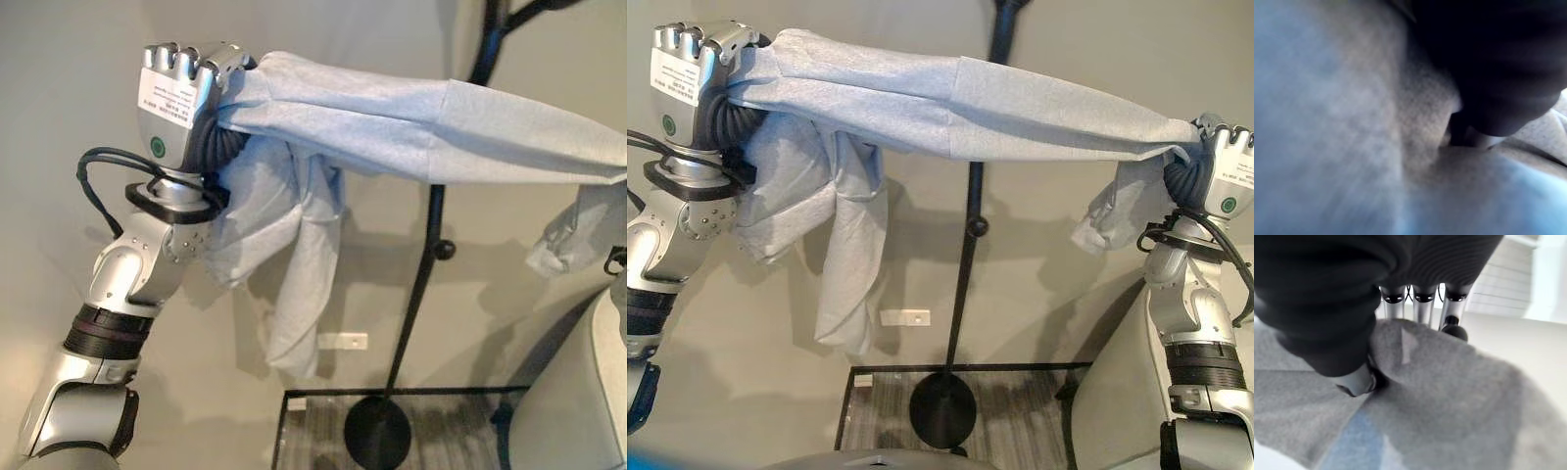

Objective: Hang the clothes on the sofa on the clothes rack.

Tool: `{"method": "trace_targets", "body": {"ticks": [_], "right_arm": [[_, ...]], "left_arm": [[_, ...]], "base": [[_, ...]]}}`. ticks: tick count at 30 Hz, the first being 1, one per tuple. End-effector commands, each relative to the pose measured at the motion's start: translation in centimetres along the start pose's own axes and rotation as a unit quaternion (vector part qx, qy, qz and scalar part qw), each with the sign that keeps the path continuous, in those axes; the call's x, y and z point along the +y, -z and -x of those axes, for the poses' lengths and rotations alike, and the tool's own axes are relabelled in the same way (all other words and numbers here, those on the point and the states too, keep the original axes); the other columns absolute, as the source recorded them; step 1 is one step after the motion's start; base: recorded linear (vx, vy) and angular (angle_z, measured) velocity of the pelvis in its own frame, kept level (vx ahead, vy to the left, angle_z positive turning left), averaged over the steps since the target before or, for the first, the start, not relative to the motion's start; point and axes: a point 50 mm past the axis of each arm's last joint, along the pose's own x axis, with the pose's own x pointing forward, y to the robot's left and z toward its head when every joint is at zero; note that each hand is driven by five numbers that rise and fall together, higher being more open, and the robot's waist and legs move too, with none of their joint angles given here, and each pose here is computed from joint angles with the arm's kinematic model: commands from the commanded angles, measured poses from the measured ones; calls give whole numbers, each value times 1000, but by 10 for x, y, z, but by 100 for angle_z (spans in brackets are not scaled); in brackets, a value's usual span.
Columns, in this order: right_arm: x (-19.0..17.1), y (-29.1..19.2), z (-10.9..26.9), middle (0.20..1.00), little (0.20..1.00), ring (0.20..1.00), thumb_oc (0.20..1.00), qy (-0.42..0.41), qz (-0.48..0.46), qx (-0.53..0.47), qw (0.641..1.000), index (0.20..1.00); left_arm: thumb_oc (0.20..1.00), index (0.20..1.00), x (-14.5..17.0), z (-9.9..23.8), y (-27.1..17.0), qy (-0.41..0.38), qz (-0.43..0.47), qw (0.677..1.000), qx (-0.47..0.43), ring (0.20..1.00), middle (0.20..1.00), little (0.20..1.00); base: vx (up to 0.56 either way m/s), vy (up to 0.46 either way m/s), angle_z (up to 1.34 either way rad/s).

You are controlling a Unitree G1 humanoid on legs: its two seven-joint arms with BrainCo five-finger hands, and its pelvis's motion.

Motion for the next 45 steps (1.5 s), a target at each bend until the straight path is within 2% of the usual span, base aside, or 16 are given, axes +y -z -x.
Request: {"method": "trace_targets", "body": {"ticks": [1,4,11,14,15,16,17,19,23,30,35,37,38,39,42,45], "right_arm": [[-18,12,-20,200,200,200,200,28,15,18,999,200],[-8,28,-5,200,200,200,200,-18,37,42,998,200],[6,51,19,200,200,200,200,-72,68,83,992,200],[21,62,49,200,200,200,200,-129,79,115,982,200],[21,62,49,200,200,200,200,-129,79,115,982,200],[30,66,66,200,200,200,200,-156,79,134,975,200],[30,66,66,200,200,200,200,-156,79,135,975,200],[41,62,83,200,200,200,200,-190,67,142,969,200],[51,54,100,200,200,200,200,-215,46,143,965,200],[53,54,119,200,200,200,200,-233,31,160,959,200],[65,51,159,200,200,200,200,-287,-4,210,934,200],[72,43,179,200,200,200,200,-328,-26,220,918,200],[76,38,188,200,200,200,200,-348,-35,222,910,200],[80,34,197,200,200,200,200,-365,-46,228,901,200],[87,21,213,200,200,200,200,-397,-82,244,881,200],[100,-2,241,200,200,200,200,-448,-129,274,841,200]], "left_arm": [[200,200,19,-31,22,-37,-10,999,36,200,200,200],[200,200,11,-51,10,-21,13,1000,11,200,200,200],[200,200,5,-70,-16,-22,44,998,-31,200,200,200],[200,200,-7,-79,-61,-7,92,991,-100,200,200,200],[200,200,-8,-79,-61,-7,92,991,-101,200,200,200],[200,200,-16,-79,-86,6,126,983,-131,200,200,200],[200,200,-16,-79,-86,7,126,983,-131,200,200,200],[200,200,-31,-74,-114,44,152,972,-175,200,200,200],[200,200,-44,-57,-130,93,175,959,-203,200,200,200],[200,200,-49,-37,-122,120,171,958,-196,200,200,200],[200,200,-48,-28,-117,135,159,958,-198,200,200,200],[482,482,-49,-27,-117,137,169,958,-188,482,482,482],[793,793,-51,-24,-117,142,176,957,-180,793,793,793],[1000,1000,-55,-20,-118,148,188,956,-168,1000,1000,1000],[1000,1000,-63,-12,-122,166,208,952,-152,1000,1000,1000],[1000,1000,-76,7,-139,194,253,937,-142,1000,1000,1000]], "base": [[10,-21,-16],[18,-24,-13],[15,-11,-9],[13,-14,2],[35,-24,10],[20,-11,6],[30,-21,8],[9,-9,2],[11,-6,-2],[6,0,-1],[3,0,-1],[1,-3,2],[10,-6,4],[10,-3,3],[0,0,0],[1,2,1]]}}
